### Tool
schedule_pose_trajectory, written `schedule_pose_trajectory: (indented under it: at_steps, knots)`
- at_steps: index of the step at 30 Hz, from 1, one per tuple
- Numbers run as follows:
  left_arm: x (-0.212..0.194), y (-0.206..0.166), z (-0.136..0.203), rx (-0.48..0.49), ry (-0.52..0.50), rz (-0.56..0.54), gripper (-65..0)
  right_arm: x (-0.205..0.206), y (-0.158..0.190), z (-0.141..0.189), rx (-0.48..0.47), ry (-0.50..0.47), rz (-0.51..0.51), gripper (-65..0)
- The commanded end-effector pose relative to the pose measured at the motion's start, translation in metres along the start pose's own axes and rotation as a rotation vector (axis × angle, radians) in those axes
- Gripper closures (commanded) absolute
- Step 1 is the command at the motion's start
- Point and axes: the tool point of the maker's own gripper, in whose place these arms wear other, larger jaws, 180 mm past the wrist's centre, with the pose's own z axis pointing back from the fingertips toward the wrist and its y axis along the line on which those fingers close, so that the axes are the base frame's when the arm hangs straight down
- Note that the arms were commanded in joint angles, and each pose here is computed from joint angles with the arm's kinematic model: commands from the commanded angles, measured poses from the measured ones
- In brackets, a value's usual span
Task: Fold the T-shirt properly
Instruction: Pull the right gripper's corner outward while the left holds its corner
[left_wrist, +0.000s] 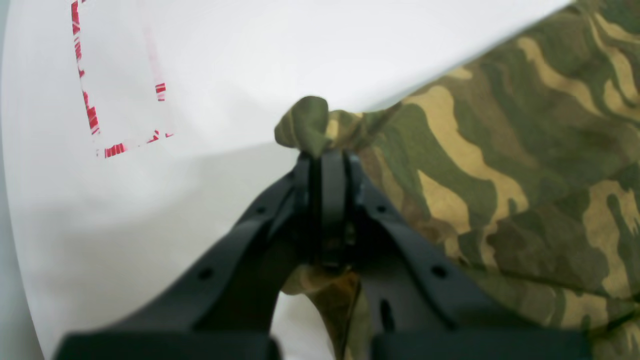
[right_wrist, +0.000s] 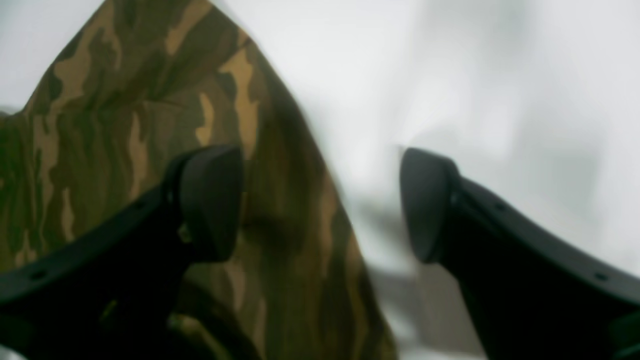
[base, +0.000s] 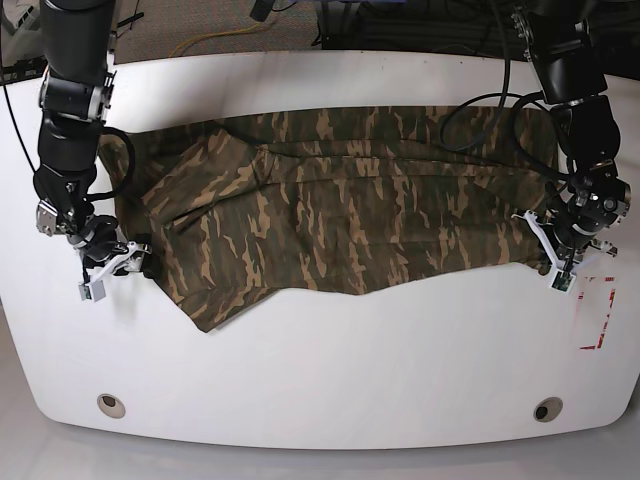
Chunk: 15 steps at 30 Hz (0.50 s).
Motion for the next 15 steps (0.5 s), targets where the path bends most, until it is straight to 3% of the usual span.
schedule_pose_trajectory:
  at_steps: [1,11,15]
  knots:
    - [0.018,0.011,0.005,0.026,-0.053,-0.006,0.0,0.017,0.015,-0.006,0.036,-0.034,0.021,-47.4]
    - [0.012,0.008,0.006,0.023,-0.042,-0.009,0.0,0.042,0.054,-0.033,0.108,-0.090,-0.003,-47.4]
    - [0.010,0.009,0.006,0.023,-0.037,-0.011,0.0,0.039,0.065,-0.045,0.112,-0.057,0.020,-47.4]
